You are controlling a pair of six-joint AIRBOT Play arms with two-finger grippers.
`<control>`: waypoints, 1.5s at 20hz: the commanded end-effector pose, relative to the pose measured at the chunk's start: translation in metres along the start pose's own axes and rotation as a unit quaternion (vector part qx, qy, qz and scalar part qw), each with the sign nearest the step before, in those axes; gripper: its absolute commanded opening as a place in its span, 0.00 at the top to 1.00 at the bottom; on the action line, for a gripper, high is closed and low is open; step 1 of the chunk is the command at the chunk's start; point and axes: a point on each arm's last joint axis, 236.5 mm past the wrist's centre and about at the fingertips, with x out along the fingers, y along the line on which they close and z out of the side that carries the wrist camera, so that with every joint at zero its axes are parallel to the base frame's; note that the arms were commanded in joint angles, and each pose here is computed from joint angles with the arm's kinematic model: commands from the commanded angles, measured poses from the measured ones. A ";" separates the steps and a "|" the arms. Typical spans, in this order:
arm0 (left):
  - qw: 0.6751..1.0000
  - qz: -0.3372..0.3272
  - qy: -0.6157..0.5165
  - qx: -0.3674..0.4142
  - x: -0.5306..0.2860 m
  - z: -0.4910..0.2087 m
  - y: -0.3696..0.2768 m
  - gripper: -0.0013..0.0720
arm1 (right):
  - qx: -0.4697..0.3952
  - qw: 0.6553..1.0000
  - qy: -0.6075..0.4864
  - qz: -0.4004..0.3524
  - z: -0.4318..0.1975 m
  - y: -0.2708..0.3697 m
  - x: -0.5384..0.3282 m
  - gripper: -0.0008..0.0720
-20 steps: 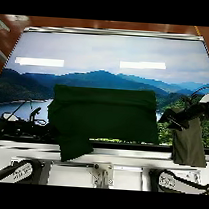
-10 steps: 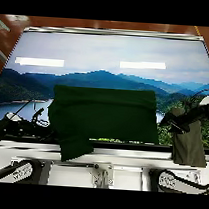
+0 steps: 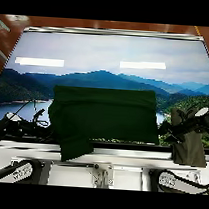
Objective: Fold the shirts.
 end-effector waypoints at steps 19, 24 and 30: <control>0.987 0.008 -0.076 0.144 -0.051 0.053 -0.036 0.94 | -0.115 0.992 -0.031 0.044 0.006 0.058 -0.004 0.90; 0.967 0.022 -0.156 0.199 -0.108 0.101 -0.076 0.94 | -0.172 0.973 -0.150 0.033 0.053 0.104 -0.043 0.90; 0.955 0.033 -0.208 0.208 -0.140 0.145 -0.093 0.94 | -0.195 0.937 -0.289 0.017 0.120 0.150 -0.089 0.90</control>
